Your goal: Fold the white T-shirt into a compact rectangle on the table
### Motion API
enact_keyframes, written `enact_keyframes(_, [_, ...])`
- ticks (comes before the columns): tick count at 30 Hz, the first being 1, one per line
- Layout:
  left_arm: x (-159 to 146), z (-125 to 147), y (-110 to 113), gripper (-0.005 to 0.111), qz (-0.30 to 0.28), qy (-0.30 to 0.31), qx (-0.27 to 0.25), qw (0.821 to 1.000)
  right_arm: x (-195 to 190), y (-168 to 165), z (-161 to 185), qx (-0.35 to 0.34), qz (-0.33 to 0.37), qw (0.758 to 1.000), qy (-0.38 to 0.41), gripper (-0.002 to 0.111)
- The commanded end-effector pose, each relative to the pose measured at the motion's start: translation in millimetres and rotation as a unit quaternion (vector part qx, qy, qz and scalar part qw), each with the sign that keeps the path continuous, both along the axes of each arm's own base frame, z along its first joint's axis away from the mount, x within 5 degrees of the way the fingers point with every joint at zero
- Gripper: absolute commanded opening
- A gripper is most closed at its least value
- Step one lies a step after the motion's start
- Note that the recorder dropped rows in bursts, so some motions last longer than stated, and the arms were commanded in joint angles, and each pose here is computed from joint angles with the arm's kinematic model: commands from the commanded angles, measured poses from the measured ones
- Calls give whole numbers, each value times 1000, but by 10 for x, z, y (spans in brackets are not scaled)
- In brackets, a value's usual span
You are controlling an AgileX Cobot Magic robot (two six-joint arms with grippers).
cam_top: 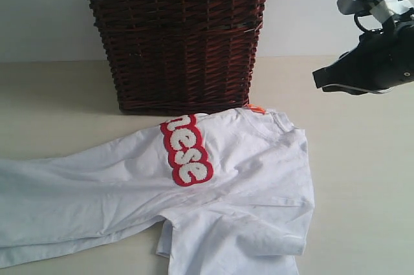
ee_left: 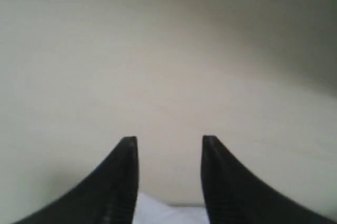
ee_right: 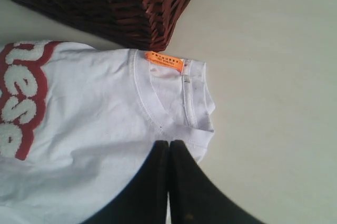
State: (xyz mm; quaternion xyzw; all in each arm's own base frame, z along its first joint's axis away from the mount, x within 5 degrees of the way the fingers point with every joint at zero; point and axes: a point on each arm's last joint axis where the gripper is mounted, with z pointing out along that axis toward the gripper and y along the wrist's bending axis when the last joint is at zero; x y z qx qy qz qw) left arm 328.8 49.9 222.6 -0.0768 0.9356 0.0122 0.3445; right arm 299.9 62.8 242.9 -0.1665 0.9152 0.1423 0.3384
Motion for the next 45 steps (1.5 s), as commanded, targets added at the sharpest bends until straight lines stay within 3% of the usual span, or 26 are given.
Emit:
enact_keyframes(1, [-51,8,-886,13,-196,29,23,980,33,36,109,21,1,1000,9,0])
enact_keyframes(3, [-137,-46,-1344,4,-283,40,13,958,34,64,175,30,14,999,20,0])
enact_keyframes(4, [-208,-66,-1581,5,-331,43,15,942,33,75,199,35,17,999,25,0])
enact_keyframes(5, [-325,-104,-1878,12,-388,49,21,920,40,84,236,40,19,999,27,0])
enact_keyframes(8, [-834,-232,-2602,52,-524,94,33,846,43,89,256,41,22,999,27,0])
enact_keyframes(9, [-1047,-315,-2833,53,-565,103,42,818,47,87,257,41,21,999,25,0])
enact_keyframes(11, [-1310,-467,-3171,41,-609,93,51,786,45,88,256,41,21,999,26,0])
enact_keyframes(13, [-1414,-680,-3403,29,-621,74,57,778,33,93,251,41,26,998,32,0])
enact_keyframes(16, [-1354,-977,-3549,6,-598,102,51,793,24,97,248,42,30,998,36,0])
enact_keyframes(17, [-1323,-1050,-3573,0,-598,118,56,791,26,97,248,41,30,998,36,0])
enact_keyframes(23, [-1445,-1347,-3517,0,-625,293,105,716,32,94,251,41,27,998,32,0])
enact_keyframes(27, [-1519,-1295,-3468,0,-633,332,101,691,32,94,251,41,27,998,32,0])
enact_keyframes(31, [-1622,-1055,-3489,0,-669,333,56,663,32,94,251,41,27,998,32,0])
enact_keyframes(33, [-1638,-943,-3492,0,-679,320,47,659,32,94,251,41,27,998,32,0])
enact_keyframes(39, [-1624,-630,-3512,0,-690,256,33,677,32,94,251,41,27,998,32,0])
enact_keyframes(41, [-1585,-492,-3547,0,-684,207,23,699,32,94,251,41,27,998,32,0])
enact_keyframes(45, [-1367,-267,-3575,0,-615,109,-12,781,32,94,251,41,27,998,32,1])
